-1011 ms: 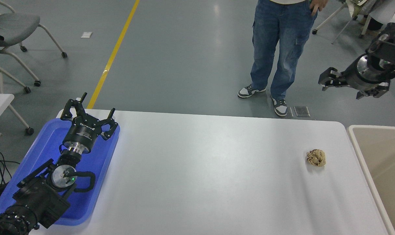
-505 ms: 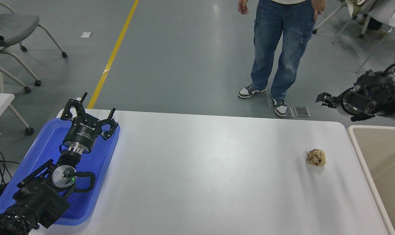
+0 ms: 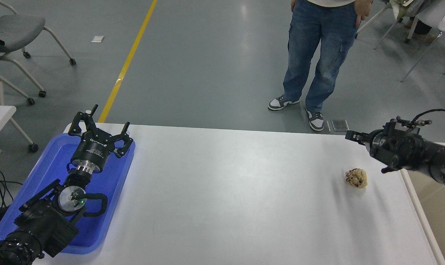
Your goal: Pick up paper ball place in dustbin
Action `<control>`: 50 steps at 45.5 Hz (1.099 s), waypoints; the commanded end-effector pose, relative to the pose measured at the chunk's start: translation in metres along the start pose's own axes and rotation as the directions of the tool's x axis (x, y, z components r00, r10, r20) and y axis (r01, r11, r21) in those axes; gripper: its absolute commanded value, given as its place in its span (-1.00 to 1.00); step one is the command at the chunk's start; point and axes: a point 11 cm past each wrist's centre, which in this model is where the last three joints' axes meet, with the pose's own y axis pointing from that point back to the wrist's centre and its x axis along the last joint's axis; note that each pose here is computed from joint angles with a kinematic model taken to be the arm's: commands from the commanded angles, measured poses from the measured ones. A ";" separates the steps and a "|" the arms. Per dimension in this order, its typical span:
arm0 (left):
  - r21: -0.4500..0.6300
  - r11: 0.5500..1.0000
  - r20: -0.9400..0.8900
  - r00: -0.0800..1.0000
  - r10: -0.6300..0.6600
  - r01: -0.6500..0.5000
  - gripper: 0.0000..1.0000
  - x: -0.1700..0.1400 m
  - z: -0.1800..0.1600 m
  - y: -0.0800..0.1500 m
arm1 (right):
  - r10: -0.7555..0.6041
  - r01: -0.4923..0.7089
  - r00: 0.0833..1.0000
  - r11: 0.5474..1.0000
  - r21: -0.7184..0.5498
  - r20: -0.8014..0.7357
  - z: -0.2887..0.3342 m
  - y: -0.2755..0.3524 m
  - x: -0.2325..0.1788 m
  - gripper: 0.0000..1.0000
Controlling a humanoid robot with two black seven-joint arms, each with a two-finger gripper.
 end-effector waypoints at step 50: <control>0.000 1.000 0.000 1.000 0.000 0.000 1.00 0.000 0.000 0.000 | -0.082 0.082 0.996 0.997 0.001 0.035 0.006 -0.012 -0.076 0.87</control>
